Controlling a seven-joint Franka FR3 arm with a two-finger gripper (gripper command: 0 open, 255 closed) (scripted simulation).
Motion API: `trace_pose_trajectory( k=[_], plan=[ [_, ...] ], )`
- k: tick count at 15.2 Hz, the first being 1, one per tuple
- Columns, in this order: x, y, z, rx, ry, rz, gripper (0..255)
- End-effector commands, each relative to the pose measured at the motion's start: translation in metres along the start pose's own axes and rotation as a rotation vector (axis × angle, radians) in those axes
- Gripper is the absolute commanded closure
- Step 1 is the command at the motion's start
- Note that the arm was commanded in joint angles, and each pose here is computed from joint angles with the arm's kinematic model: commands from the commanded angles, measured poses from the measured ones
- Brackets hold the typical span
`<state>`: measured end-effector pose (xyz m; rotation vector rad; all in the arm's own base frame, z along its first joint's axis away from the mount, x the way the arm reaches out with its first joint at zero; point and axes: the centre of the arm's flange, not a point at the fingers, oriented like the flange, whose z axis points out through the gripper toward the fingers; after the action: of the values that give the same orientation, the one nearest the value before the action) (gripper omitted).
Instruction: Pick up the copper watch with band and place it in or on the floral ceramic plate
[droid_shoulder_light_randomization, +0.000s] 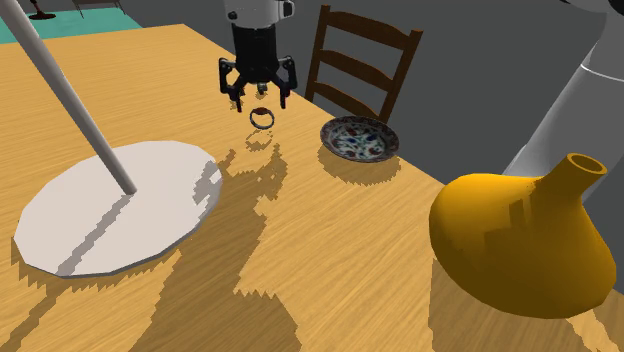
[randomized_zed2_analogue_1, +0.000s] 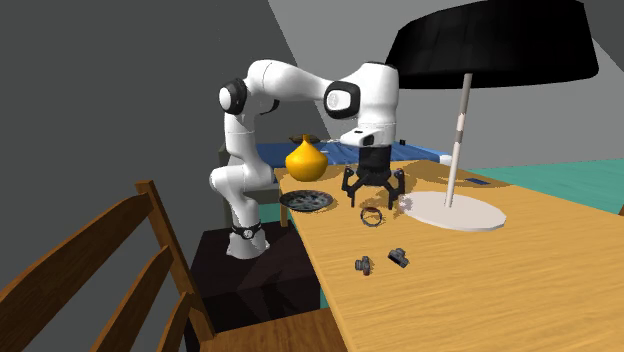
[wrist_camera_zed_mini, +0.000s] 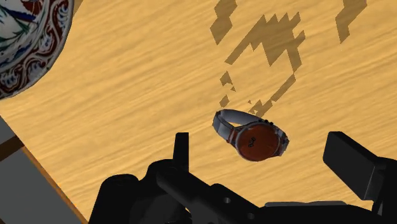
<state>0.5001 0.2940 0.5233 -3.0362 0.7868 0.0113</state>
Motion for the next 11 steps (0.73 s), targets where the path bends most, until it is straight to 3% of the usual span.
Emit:
trace_pose_trajectory(
  k=[1, 5, 11],
  plan=[
    [0.001, -0.001, 0.01, 0.0, 0.0, 0.002, 0],
    [0.001, -0.001, 0.029, 0.0, 0.0, 0.002, 0],
    [0.001, -0.001, 0.029, 0.0, 0.0, 0.002, 0]
  ],
)
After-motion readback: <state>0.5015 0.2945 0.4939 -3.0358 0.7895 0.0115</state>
